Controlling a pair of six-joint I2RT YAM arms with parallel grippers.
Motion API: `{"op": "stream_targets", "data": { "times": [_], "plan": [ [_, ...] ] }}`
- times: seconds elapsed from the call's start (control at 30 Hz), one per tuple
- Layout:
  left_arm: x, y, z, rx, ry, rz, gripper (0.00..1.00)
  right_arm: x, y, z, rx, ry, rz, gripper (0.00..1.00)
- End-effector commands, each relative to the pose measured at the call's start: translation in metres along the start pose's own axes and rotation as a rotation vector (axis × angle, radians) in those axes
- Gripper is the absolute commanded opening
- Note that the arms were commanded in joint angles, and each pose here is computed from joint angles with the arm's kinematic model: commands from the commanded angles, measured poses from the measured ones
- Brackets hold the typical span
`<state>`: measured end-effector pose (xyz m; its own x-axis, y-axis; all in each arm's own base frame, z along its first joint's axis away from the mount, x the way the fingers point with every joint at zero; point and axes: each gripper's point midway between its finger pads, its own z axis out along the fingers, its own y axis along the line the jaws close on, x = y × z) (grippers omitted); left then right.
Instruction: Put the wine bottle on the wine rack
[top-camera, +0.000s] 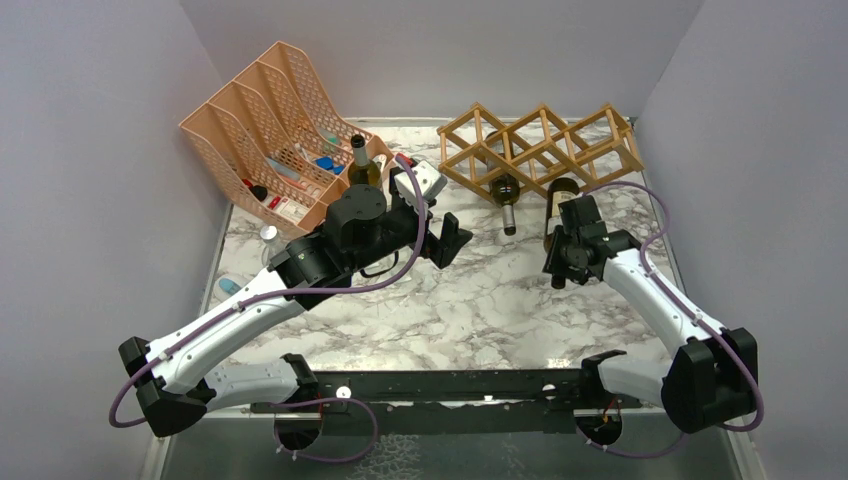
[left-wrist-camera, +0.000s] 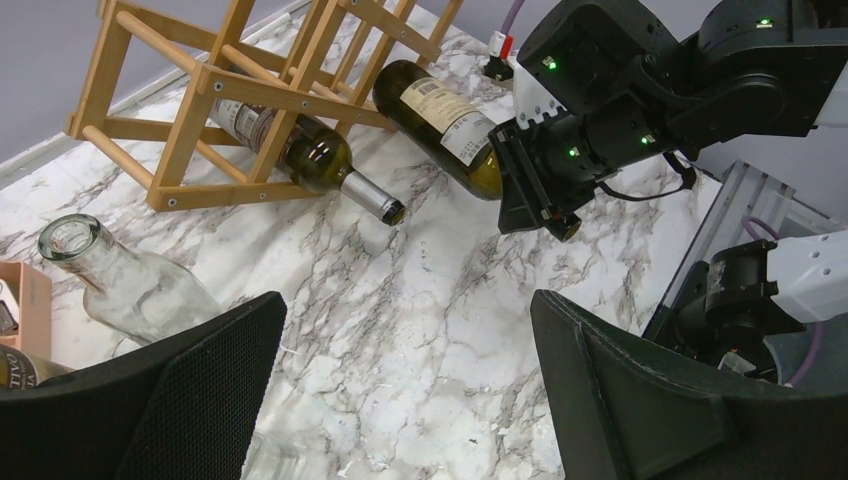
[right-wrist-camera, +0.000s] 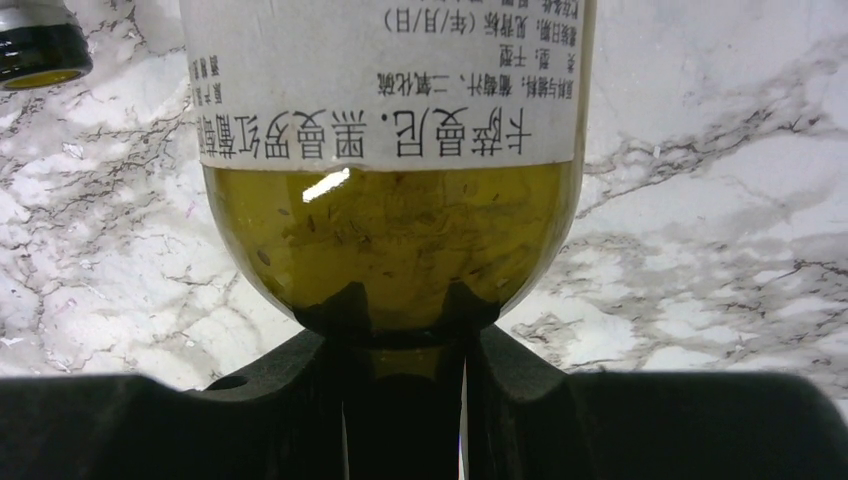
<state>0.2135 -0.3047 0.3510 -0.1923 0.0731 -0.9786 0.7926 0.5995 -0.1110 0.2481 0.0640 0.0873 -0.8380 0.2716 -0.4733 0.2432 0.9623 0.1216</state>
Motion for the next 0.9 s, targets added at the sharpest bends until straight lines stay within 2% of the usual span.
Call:
{"op": "stream_targets", "data": {
  "times": [0.0,0.5,0.73,0.87],
  "plan": [
    [-0.004,-0.005,-0.007,0.028,-0.015,0.002,0.99,-0.05,0.02,-0.008,-0.086,-0.16,-0.044,0.01],
    [-0.008,-0.012,-0.01,0.064,-0.031,-0.009,0.99,-0.1,0.023,0.011,-0.09,-0.311,-0.209,0.01],
    [-0.008,-0.011,-0.01,0.063,-0.033,-0.006,0.99,-0.089,0.025,0.017,-0.117,-0.267,-0.27,0.01],
    [-0.008,-0.012,-0.007,0.068,-0.033,-0.006,0.99,-0.087,0.021,0.016,-0.11,-0.302,-0.249,0.01]
  ]
}}
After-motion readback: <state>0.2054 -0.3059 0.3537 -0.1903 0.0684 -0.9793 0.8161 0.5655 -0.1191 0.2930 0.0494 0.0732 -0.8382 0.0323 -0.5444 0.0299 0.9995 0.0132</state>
